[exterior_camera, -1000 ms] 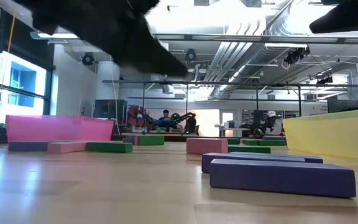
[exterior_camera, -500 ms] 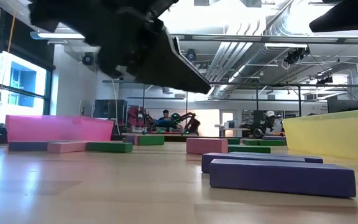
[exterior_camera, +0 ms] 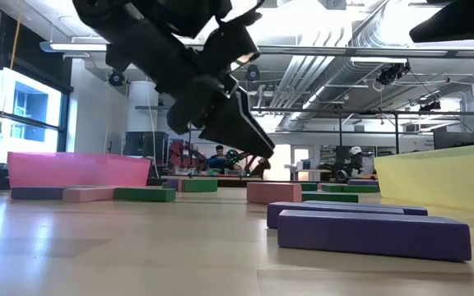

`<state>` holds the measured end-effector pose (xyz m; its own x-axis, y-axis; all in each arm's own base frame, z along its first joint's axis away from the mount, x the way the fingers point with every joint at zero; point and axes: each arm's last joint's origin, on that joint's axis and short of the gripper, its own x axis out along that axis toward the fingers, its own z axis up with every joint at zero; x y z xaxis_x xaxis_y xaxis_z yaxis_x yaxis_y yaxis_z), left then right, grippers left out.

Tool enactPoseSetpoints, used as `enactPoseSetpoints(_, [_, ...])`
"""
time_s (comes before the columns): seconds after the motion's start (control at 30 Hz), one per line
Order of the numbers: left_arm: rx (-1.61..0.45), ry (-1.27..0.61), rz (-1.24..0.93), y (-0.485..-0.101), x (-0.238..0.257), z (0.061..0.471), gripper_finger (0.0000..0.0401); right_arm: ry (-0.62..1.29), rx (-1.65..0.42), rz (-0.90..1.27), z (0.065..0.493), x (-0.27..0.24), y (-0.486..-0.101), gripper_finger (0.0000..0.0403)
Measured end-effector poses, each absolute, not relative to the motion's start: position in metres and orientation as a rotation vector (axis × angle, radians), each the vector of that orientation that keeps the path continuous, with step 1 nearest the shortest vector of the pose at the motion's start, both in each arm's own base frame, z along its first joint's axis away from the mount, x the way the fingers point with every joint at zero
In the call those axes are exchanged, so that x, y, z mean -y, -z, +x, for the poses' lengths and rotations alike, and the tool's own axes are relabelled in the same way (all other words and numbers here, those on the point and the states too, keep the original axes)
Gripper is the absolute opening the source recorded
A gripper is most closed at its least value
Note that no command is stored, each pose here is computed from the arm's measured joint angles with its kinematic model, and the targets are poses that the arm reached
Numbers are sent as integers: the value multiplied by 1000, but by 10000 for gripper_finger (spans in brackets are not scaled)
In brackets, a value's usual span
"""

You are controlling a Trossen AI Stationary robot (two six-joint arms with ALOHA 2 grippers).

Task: Sort blocks
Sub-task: Put the pink block into the green bin

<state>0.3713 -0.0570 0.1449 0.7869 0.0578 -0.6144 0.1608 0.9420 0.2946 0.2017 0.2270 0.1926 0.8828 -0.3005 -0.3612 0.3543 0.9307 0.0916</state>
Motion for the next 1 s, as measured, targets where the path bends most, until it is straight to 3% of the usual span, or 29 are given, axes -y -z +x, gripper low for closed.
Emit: enactPoseSetpoints(1.0, [-755,136,356,-101,55,377,161,341,-350,160,202,-227,-193,213])
